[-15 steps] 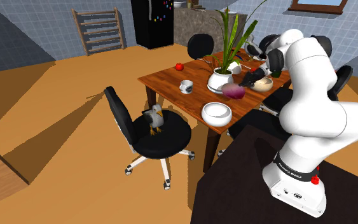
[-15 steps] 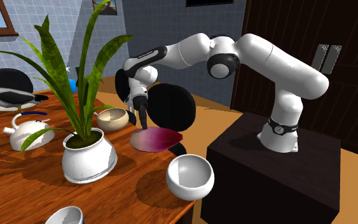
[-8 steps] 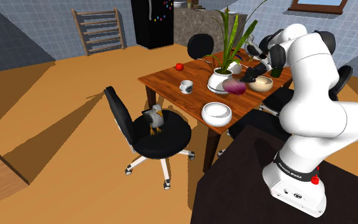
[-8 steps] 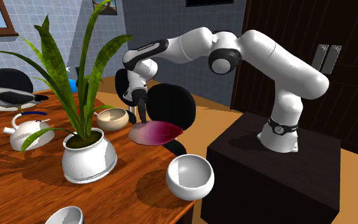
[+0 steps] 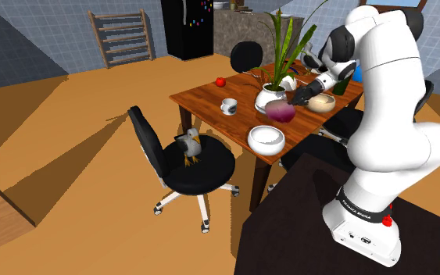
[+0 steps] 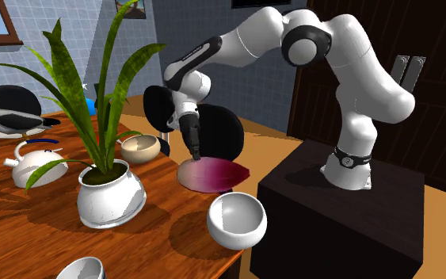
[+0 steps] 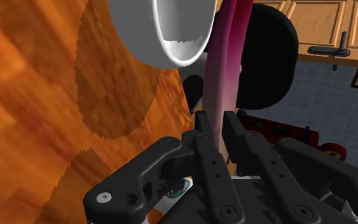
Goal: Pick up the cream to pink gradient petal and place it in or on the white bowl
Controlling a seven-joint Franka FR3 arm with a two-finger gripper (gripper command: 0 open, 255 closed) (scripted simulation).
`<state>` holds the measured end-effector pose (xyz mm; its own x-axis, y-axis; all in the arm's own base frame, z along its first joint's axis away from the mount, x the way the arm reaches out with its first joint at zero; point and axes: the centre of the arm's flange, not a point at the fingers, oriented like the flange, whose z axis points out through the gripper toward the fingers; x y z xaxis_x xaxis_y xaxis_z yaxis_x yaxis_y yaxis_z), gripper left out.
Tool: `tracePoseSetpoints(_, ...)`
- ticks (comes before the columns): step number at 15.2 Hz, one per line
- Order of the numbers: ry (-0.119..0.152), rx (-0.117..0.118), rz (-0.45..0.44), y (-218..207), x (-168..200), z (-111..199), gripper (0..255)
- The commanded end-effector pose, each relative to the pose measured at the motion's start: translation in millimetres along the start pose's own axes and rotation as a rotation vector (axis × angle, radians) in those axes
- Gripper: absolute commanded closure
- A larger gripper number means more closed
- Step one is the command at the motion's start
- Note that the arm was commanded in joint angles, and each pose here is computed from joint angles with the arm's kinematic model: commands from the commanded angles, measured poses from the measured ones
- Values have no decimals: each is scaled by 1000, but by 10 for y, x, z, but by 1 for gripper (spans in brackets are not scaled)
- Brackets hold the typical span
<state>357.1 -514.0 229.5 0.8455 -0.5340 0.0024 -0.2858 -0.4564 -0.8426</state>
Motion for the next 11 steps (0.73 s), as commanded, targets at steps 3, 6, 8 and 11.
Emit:
tracePoseSetpoints(3,0,0,0,-262,-280,349,255)
tracePoseSetpoints(6,0,0,0,-459,-496,616,255)
tracePoseSetpoints(8,0,0,0,-471,-557,721,255)
tracePoseSetpoints(11,0,0,0,-338,-558,807,255)
